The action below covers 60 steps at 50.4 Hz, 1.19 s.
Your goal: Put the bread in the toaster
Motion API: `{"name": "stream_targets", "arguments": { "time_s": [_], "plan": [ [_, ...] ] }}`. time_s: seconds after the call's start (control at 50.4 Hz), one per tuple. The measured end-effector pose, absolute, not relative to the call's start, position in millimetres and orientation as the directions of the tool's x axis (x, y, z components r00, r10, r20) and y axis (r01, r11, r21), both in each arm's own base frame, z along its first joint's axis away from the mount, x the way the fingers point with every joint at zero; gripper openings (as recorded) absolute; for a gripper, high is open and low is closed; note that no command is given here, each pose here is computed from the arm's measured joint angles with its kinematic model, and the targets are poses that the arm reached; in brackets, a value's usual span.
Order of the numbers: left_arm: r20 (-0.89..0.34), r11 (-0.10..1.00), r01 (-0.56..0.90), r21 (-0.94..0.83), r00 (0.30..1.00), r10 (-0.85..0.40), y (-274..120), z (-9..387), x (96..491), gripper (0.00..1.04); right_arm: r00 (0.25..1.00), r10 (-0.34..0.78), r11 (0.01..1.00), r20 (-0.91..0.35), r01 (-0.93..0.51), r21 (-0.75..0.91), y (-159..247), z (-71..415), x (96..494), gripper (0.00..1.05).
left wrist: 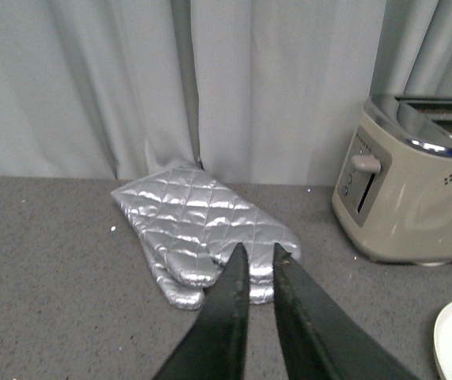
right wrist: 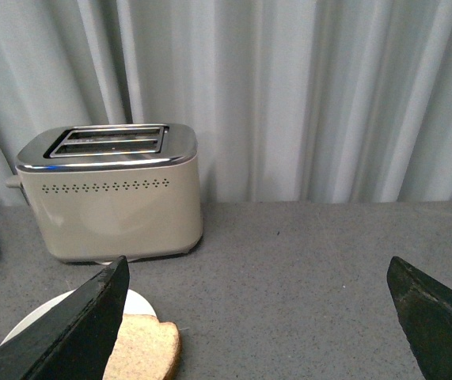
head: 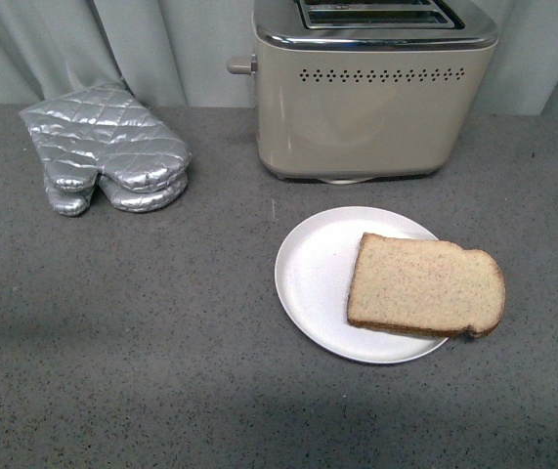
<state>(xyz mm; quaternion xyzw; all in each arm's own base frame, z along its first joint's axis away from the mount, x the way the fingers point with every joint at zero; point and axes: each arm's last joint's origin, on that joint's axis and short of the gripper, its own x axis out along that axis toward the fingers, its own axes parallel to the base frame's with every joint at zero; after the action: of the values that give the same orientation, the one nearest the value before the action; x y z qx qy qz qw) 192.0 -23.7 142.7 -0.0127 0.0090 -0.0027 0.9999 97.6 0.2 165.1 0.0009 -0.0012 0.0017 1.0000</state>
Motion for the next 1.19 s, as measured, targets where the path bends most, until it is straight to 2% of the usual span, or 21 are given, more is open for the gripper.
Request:
{"name": "stream_targets", "arguments": {
  "time_s": [0.04,0.357,1.191],
  "plan": [
    [-0.027,1.000,0.005,-0.019,1.000,-0.005,-21.1,142.9,186.2,0.04,1.000,0.003,1.000,0.002,-0.003,0.002,0.2,165.1,97.6,0.95],
    [-0.026,1.000,0.002,-0.008,1.000,-0.003,-1.3,159.2,154.1,0.04,1.000,0.003,1.000,0.002,-0.003,0.002,0.2,165.1,97.6,0.95],
    [0.020,1.000,0.001,-0.008,1.000,0.000,-0.2,172.8,121.4,0.04,1.000,0.003,1.000,0.002,-0.003,0.002,0.2,165.1,97.6,0.95]
  ]
}}
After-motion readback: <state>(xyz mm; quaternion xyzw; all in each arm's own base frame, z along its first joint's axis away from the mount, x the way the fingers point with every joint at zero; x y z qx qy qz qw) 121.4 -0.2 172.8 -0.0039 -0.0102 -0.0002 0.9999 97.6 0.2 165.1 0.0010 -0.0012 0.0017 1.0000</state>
